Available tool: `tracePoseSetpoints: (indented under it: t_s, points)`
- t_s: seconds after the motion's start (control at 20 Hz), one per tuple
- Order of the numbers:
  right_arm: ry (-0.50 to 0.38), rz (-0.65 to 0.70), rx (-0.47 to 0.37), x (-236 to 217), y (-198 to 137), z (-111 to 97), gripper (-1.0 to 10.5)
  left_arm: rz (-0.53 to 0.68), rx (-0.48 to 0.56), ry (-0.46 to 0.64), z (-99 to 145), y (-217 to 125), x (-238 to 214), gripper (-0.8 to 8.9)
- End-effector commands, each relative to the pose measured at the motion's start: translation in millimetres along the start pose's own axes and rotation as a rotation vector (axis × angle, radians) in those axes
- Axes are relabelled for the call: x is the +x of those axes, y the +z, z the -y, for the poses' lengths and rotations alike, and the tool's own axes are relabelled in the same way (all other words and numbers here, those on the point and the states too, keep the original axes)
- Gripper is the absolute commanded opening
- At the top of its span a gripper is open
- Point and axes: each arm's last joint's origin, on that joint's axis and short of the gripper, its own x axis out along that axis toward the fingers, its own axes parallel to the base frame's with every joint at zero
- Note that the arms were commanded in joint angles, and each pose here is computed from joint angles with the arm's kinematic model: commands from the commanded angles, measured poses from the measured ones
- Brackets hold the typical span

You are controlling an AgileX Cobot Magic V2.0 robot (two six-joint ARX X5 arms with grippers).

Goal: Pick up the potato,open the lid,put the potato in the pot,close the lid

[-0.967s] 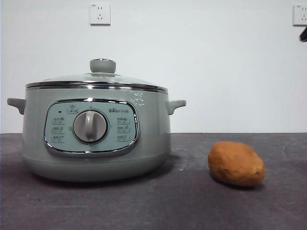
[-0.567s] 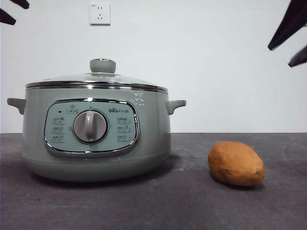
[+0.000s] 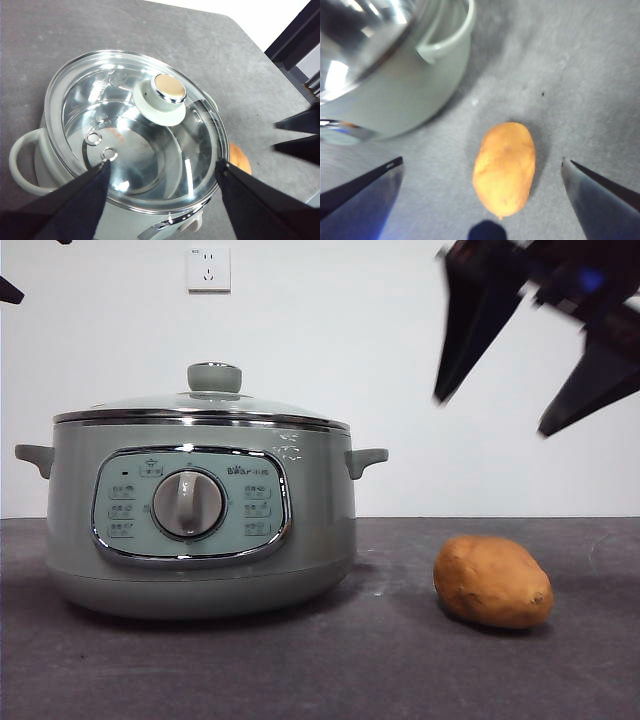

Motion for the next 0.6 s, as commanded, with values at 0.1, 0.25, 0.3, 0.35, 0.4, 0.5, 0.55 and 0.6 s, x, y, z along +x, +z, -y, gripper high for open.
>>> tracePoseSetpoints:
  t_s: [0.1,0.25,0.3,0.35,0.4,0.5,0.55,0.6]
  points:
    - [-0.07,-0.115,0.014,38,0,-4,5.6,0.003,0.009,-0.008,1,1,-1,3.55]
    - [-0.113,-0.225,0.038,71,-8,0,5.6,0.002,0.008,-0.007,1,1,-1,3.55]
    - [-0.119,-0.253,0.04,80,-10,1,5.6,0.002,0.008,-0.007,1,1,-1,3.55]
    - [-0.122,-0.271,0.041,89,-12,1,5.6,0.002,0.008,-0.007,1,1,-1,3.55]
    - [-0.125,-0.281,0.048,96,-13,2,5.6,0.002,0.008,-0.007,1,1,-1,3.55]
    - [-0.131,-0.29,0.075,106,-15,2,5.0,0.002,0.009,-0.006,1,1,-1,3.55]
    - [-0.135,-0.291,0.093,107,-15,3,3.9,0.002,0.009,-0.006,1,1,-1,3.55]
    - [-0.137,-0.291,0.101,107,-15,3,2.8,0.002,0.009,-0.006,1,1,-1,3.55]
